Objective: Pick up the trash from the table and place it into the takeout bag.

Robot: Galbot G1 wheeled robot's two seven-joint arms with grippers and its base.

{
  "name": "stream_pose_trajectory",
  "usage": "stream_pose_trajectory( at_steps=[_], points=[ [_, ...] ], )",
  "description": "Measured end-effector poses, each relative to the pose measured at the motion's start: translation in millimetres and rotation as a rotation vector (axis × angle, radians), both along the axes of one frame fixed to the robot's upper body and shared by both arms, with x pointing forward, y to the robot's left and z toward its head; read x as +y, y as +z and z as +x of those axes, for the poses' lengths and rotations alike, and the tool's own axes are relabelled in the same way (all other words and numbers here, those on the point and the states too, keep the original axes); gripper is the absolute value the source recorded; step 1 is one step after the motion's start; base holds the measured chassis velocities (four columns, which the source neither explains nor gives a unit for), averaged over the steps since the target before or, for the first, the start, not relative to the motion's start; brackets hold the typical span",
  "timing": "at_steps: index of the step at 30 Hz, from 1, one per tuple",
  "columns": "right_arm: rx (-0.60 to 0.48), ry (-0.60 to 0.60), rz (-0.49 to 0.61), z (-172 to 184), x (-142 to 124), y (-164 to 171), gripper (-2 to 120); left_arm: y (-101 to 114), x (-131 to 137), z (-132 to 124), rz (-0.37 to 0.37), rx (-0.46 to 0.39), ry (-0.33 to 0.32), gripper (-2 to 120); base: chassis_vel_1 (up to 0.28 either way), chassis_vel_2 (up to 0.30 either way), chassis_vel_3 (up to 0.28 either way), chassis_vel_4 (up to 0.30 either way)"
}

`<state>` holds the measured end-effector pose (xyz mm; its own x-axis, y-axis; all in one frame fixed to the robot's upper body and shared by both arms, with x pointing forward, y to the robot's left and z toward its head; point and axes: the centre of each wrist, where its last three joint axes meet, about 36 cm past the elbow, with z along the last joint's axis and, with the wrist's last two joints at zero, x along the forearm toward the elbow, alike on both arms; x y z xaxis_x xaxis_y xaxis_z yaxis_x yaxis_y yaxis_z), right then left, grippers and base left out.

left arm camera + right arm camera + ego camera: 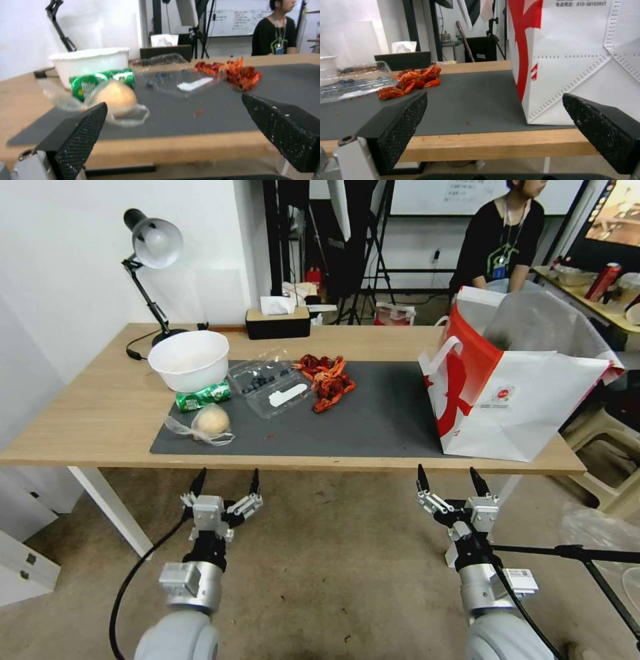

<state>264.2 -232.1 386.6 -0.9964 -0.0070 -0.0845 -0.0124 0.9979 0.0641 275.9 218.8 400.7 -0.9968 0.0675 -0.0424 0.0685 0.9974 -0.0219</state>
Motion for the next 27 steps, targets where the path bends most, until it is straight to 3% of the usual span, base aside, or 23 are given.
stream_pose_trajectory(
  at_steps=[10, 17, 27],
  points=[
    [-0.001, 0.004, -0.006, -0.3, 6.1, -0.2, 100, 20.6, 35.1, 57.4, 0.023, -0.043, -0.082, 100, 0.0, 0.0, 0.0, 0.0],
    [-0.001, 0.001, -0.008, -1.3, 10.0, -0.6, 99, 19.1, 55.8, 87.3, 0.009, -0.005, -0.138, 100, 0.0, 0.0, 0.0, 0.0],
    [-0.004, -0.003, -0.007, 2.0, 15.1, -3.2, 99, 25.6, 96.5, 133.8, 0.07, 0.095, -0.169, 100, 0.0, 0.0, 0.0, 0.0]
  ],
)
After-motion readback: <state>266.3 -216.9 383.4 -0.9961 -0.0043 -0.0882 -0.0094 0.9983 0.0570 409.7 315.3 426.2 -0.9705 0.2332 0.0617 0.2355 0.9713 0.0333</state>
